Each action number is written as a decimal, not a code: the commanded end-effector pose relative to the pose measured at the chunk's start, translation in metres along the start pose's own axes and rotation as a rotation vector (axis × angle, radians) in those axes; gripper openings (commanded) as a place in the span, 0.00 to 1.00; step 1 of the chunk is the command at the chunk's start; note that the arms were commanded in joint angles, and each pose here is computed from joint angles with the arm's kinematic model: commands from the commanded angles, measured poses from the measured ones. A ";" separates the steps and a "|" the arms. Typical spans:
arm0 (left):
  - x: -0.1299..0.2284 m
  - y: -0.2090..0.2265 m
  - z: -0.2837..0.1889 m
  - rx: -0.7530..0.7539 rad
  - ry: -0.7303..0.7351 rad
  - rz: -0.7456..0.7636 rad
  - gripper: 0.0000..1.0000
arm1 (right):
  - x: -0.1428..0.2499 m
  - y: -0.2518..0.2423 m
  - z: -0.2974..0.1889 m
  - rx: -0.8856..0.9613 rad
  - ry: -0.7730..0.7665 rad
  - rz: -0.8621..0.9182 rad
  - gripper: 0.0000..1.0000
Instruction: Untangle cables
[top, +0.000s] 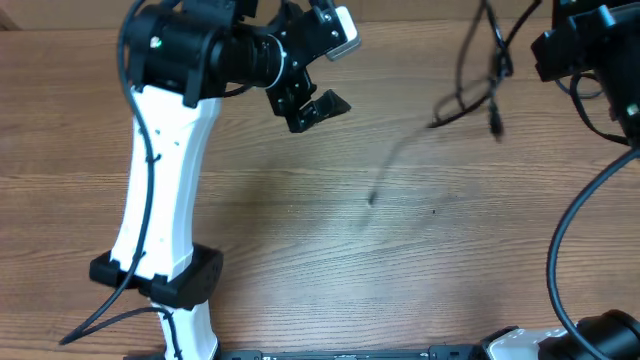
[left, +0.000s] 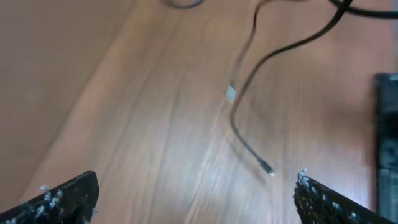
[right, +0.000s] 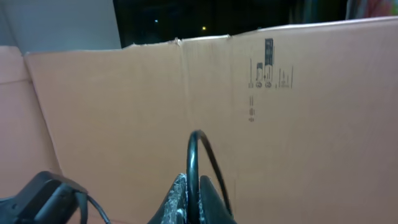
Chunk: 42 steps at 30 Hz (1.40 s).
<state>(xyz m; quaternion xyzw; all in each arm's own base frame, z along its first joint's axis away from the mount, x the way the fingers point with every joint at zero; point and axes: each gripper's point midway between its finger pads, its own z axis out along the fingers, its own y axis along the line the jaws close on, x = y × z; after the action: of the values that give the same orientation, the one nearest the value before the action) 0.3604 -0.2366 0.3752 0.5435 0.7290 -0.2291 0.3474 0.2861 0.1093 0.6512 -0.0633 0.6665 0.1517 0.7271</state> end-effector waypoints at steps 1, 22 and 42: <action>-0.023 -0.026 0.004 0.190 -0.156 0.047 1.00 | -0.003 -0.009 0.000 0.052 -0.012 0.000 0.04; -0.075 -0.151 0.000 0.679 -0.308 -0.011 1.00 | 0.020 -0.023 0.031 0.152 0.047 -0.038 0.04; -0.067 -0.153 0.018 0.603 -0.223 0.043 0.13 | 0.036 -0.021 0.056 0.154 0.084 -0.049 0.04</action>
<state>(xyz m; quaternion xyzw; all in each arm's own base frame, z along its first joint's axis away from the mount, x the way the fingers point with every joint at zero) 0.2290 -0.3385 0.4102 0.6050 0.5707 -0.4952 0.2512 0.3556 0.1180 0.6087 -0.0371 0.7150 0.0822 0.6933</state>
